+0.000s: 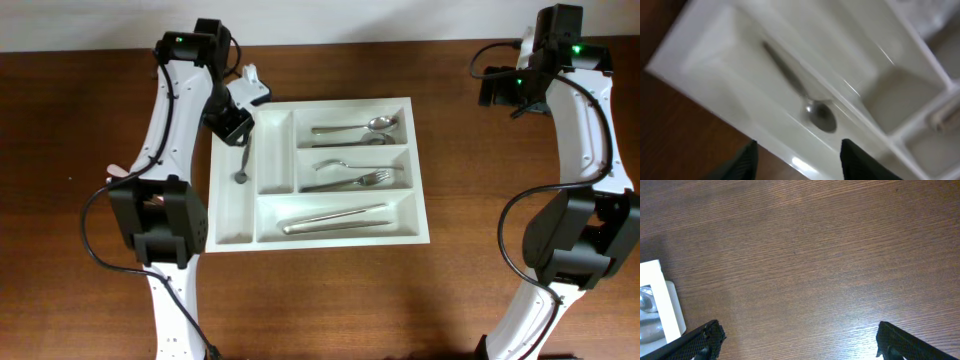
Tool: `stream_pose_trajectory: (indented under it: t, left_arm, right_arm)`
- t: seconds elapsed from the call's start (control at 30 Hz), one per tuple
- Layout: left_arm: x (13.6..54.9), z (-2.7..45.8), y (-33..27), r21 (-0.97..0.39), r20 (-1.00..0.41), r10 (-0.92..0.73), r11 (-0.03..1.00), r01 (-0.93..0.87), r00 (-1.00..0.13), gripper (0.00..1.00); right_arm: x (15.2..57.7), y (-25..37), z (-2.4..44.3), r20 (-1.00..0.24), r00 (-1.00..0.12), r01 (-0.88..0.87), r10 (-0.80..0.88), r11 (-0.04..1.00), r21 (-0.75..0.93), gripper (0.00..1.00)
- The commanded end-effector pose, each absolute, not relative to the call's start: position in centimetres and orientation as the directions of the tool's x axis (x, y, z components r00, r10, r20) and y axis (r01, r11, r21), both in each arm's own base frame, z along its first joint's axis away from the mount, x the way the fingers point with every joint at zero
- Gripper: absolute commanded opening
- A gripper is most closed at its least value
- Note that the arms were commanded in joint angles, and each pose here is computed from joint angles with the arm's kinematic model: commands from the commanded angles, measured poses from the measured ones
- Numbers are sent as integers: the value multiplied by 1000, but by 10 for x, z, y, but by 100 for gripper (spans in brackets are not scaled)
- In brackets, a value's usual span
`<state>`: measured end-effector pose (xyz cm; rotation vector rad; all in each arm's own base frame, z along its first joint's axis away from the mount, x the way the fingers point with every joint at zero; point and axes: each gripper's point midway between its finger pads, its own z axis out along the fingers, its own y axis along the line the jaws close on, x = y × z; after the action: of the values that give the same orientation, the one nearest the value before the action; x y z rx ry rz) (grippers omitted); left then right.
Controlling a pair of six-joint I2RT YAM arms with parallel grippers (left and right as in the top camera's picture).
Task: Pack container
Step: 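Place the spoon with the left gripper in the tray's left narrow compartment, then move the left gripper back over the pink-handled knife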
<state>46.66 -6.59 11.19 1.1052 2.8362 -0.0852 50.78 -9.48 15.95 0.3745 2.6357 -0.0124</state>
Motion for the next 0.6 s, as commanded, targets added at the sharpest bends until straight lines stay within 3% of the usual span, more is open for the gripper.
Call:
stream_pose_trajectory:
  t: [0.0,0.1,0.27,0.37,0.57]
  left_arm:
    - [478,112,-30,-5,-121,426,903,430,-897,56]
    - [484,113,4,-34,-136,138,989,143,-981,56]
    - [479,113,57,-109,-114,-218,973,-206,-969,56]
    - [474,113,81,-123,-100,-345,935,-333,-933,55]
    - [468,104,98,-53,-90,-413,911,-410,-906,49]
  right_arm:
    - [506,-96,167,-471,-840,274,269,960,60,99]
    - [506,-96,167,-470,-840,274,269,960,60,99]
    - [506,-96,167,-471,-840,274,270,960,60,99]
    - [506,-96,167,-470,-840,274,269,960,60,98]
    - [506,-96,167,-471,-840,274,269,960,60,99]
